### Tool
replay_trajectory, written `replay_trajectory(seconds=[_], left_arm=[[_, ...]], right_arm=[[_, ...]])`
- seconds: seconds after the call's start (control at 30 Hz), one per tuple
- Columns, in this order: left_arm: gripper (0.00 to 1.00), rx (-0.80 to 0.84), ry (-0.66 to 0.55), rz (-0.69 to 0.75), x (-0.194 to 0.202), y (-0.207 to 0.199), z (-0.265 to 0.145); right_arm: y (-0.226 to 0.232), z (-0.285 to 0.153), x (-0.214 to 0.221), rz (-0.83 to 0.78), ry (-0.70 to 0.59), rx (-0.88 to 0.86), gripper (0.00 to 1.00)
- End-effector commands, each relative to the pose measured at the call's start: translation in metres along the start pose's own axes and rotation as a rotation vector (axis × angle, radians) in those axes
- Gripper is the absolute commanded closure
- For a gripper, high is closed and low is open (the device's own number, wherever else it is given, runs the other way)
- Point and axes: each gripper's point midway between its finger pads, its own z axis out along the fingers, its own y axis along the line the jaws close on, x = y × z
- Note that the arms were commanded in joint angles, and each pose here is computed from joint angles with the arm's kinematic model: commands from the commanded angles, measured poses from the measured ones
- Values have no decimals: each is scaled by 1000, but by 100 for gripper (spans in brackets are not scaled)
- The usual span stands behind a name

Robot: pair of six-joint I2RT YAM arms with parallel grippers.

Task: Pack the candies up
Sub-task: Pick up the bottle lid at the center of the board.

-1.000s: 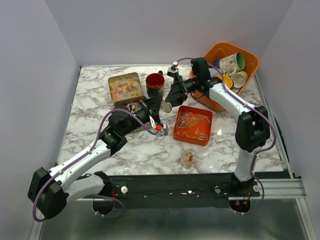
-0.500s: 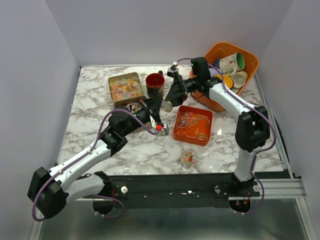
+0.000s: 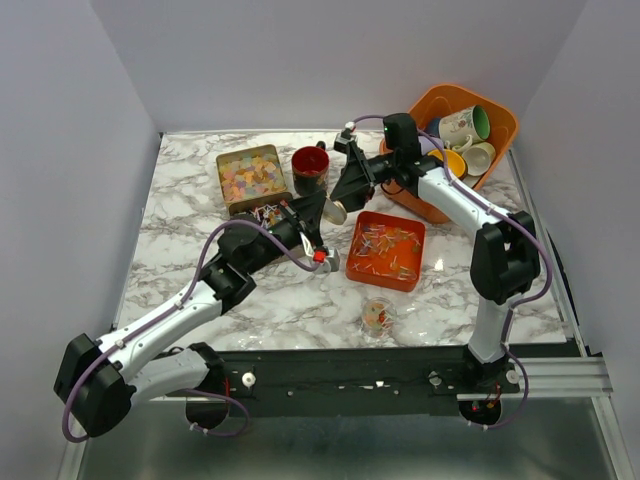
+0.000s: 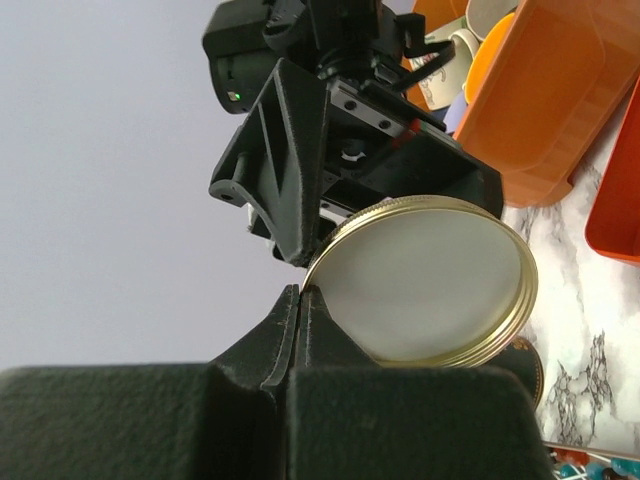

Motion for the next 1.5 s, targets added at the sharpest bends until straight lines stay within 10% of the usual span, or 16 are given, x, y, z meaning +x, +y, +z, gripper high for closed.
replay_trajectory(seconds=[0.0,1.4,1.47], left_arm=[[100,-77,-46,33,-15,18,-4],[100,-8,-23,-46,-13,18,10],[85,-16,-13,-55,-11,19,11]], right_arm=[[28,-13,38,38,204,-175,0],[27,-16,34,-71,201,-165,6],[26,-17,32,-105,201,-163,9]])
